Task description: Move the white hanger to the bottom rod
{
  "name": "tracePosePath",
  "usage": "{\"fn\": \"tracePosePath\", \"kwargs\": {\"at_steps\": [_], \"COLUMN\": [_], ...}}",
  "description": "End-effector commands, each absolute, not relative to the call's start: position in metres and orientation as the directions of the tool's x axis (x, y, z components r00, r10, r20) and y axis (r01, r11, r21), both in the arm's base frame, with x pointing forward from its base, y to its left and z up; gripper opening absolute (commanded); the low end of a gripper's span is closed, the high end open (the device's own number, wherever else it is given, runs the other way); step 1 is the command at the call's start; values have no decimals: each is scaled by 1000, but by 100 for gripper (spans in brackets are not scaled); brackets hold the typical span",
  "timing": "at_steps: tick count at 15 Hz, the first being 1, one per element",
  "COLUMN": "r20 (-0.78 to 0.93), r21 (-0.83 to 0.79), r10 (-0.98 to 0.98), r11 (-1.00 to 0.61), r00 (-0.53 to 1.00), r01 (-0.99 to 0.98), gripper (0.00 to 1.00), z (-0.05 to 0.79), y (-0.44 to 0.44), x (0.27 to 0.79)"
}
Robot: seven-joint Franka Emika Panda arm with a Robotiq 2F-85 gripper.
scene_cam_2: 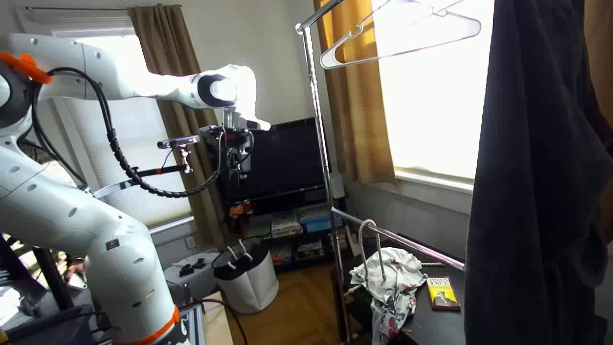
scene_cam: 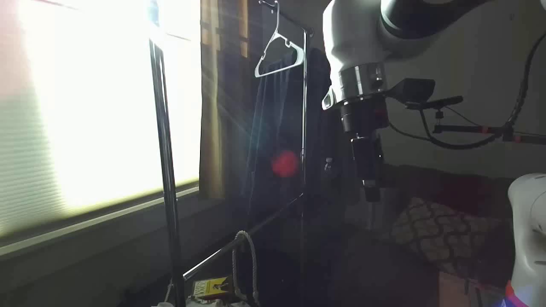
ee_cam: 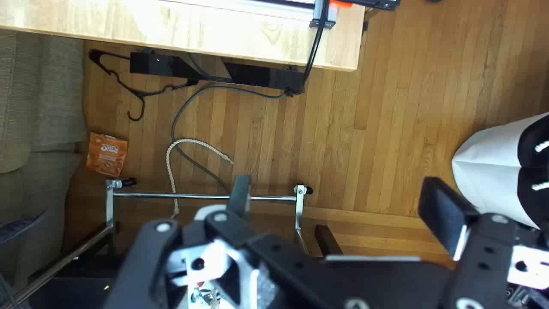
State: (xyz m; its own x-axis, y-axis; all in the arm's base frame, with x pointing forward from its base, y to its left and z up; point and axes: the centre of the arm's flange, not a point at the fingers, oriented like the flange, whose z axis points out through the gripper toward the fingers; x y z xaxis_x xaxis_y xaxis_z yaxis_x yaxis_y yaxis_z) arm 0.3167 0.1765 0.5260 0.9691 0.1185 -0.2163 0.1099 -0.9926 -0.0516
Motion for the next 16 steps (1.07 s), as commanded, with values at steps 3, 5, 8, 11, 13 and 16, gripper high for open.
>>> {"fn": "tracePosePath", "kwargs": {"at_steps": [3,5,8,11,13,16], "r20": [-216,-216,-68,27,2,59], "r21": [-52,-52,-113,-129,-126,-135], "r10": [119,119,34,-32,1,-43], "r11": [-993,-993,-993,-991,-992,-990], "r00": [969,969,997,999,1000,997], "r01": [110,110,26,-28,1,-35], "gripper": [100,100,100,100,100,100], "z": [526,526,560,587,583,602], "y": [176,176,171,160,163,159], "x": [317,317,324,332,336,333]}}
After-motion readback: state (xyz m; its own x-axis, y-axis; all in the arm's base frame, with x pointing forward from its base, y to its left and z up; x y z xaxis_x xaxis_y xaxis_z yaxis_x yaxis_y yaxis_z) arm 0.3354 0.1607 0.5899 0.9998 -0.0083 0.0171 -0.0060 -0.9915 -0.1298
